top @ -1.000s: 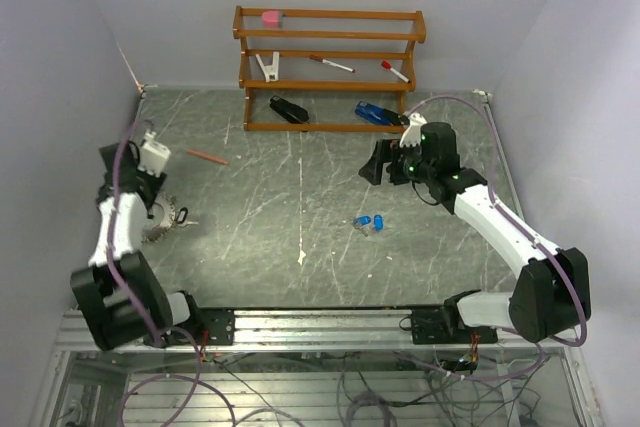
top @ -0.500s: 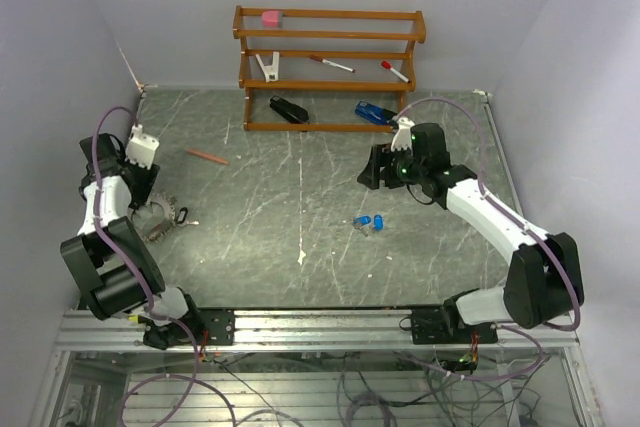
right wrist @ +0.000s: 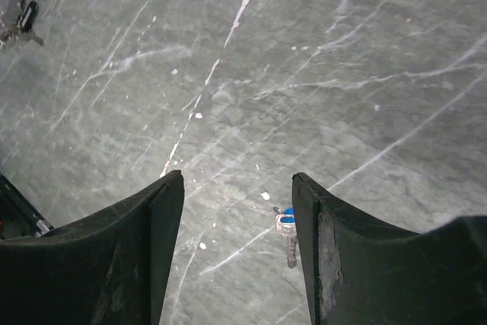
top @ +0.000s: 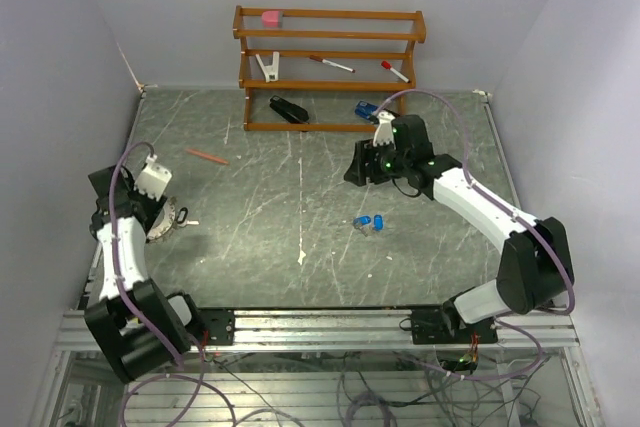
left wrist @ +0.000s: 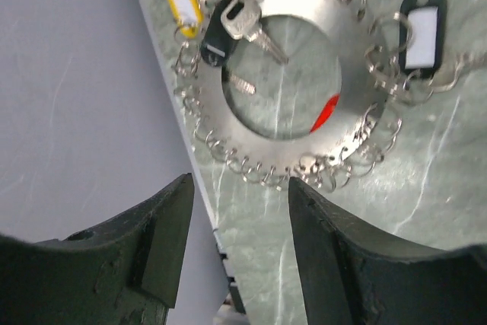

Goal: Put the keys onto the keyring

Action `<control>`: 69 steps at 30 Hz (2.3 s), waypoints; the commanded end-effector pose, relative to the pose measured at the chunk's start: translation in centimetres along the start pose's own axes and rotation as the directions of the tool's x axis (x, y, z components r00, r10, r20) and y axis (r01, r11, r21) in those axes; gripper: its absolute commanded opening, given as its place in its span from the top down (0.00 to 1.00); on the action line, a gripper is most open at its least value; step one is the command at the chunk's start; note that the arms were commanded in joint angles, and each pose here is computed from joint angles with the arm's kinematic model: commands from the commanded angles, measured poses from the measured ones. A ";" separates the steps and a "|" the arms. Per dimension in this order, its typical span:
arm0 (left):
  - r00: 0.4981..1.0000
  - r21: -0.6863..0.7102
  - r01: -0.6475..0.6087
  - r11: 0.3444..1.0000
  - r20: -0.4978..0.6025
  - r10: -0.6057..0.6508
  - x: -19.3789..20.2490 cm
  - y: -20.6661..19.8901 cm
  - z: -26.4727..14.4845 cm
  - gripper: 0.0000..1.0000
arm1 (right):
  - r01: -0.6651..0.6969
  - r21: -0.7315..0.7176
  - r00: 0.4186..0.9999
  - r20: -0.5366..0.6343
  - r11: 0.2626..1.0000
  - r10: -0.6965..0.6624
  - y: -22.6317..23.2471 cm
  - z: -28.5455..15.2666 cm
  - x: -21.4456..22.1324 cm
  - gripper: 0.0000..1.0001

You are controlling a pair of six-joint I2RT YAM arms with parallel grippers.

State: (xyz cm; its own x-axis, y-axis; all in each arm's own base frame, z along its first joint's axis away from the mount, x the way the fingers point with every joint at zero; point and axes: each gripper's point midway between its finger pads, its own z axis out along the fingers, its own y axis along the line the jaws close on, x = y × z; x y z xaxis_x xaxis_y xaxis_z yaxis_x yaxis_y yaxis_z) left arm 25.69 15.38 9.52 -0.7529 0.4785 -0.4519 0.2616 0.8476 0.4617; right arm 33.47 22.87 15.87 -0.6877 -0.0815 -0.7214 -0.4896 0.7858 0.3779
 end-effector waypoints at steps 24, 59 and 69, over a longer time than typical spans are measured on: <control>0.920 0.238 -0.391 0.889 0.092 0.380 2.8 -0.6 1.8 0.48 | 0.120 -0.015 0.985 -0.121 0.993 -0.121 5.9 3.4 2.1 0.47; 0.700 0.455 -0.706 0.542 0.331 0.633 5.0 -3.7 2.1 0.49 | 0.137 0.002 0.976 -0.171 0.991 -0.135 7.1 5.8 2.8 0.47; 0.682 0.455 -0.720 0.524 0.327 0.654 5.8 -3.9 3.1 0.50 | 0.154 0.005 0.969 -0.195 0.988 -0.151 7.4 6.9 2.9 0.47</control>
State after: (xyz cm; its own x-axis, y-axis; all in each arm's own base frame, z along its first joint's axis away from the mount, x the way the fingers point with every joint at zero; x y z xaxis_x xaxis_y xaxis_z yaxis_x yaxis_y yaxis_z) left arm 21.71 14.86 3.20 -0.1689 0.9468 -0.2739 0.9537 0.2272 0.1973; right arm 31.13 32.12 12.23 -0.7030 -0.3103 -0.6399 -0.5844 0.7648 0.2711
